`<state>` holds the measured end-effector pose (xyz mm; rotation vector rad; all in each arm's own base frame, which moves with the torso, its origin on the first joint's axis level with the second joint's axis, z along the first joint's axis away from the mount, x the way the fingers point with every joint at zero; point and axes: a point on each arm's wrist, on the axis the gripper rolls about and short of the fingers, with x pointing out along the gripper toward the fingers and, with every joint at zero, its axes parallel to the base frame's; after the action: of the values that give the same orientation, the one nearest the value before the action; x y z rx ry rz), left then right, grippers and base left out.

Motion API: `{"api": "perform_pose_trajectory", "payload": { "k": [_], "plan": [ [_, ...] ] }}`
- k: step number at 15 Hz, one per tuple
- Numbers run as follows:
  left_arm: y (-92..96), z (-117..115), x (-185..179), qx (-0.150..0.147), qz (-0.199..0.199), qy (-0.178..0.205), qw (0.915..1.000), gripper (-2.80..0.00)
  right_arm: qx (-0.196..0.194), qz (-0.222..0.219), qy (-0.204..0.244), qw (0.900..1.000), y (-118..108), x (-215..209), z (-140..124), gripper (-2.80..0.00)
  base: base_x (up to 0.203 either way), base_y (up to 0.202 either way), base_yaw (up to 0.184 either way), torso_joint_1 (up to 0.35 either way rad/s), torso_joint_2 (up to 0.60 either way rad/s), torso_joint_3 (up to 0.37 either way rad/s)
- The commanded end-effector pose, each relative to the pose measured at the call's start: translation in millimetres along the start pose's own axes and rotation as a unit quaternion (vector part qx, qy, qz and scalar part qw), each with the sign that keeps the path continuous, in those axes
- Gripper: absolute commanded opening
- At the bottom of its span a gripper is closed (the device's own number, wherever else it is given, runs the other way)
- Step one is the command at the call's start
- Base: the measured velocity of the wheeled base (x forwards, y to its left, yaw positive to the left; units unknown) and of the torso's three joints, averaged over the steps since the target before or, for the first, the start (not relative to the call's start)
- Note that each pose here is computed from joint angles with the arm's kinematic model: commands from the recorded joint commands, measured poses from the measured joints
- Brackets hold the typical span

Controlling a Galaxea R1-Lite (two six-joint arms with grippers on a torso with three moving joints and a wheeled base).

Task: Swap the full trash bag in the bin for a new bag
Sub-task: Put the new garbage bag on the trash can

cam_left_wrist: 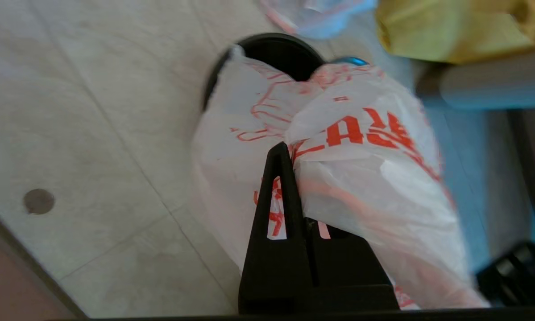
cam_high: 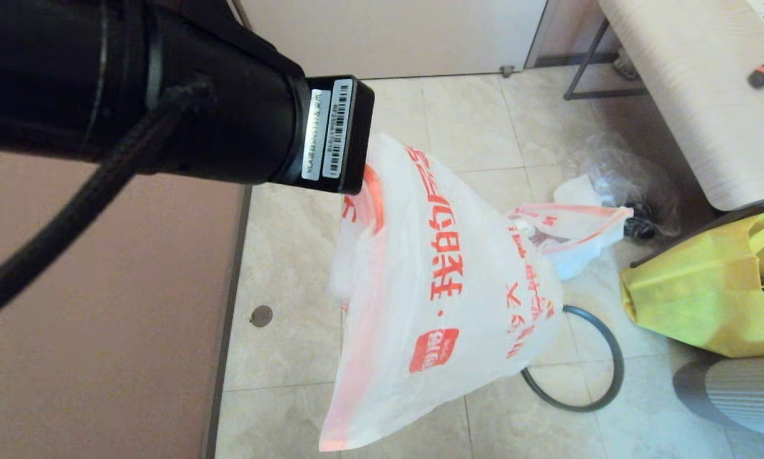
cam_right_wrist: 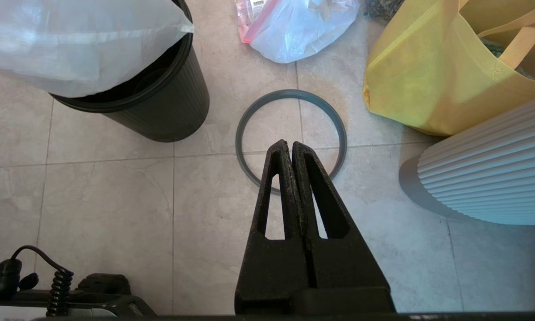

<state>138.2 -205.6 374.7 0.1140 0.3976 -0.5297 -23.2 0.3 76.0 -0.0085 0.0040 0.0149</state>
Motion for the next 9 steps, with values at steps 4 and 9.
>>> {"api": "perform_pose_trajectory", "payload": {
  "k": [4,9],
  "plan": [
    [7.8,0.6,20.6,-0.004,0.033,0.013,0.9993,-2.80,0.000,0.000,0.001,1.000,0.0,0.1,0.1,-2.80,0.000,0.000,0.000,0.000,0.00,0.000],
    [14.0,-14.9,73.5,0.001,0.096,0.069,0.9930,-2.80,0.000,-0.001,0.001,1.000,0.0,0.2,-0.1,-2.80,0.000,0.000,0.000,0.000,0.00,0.000]
  ]
}}
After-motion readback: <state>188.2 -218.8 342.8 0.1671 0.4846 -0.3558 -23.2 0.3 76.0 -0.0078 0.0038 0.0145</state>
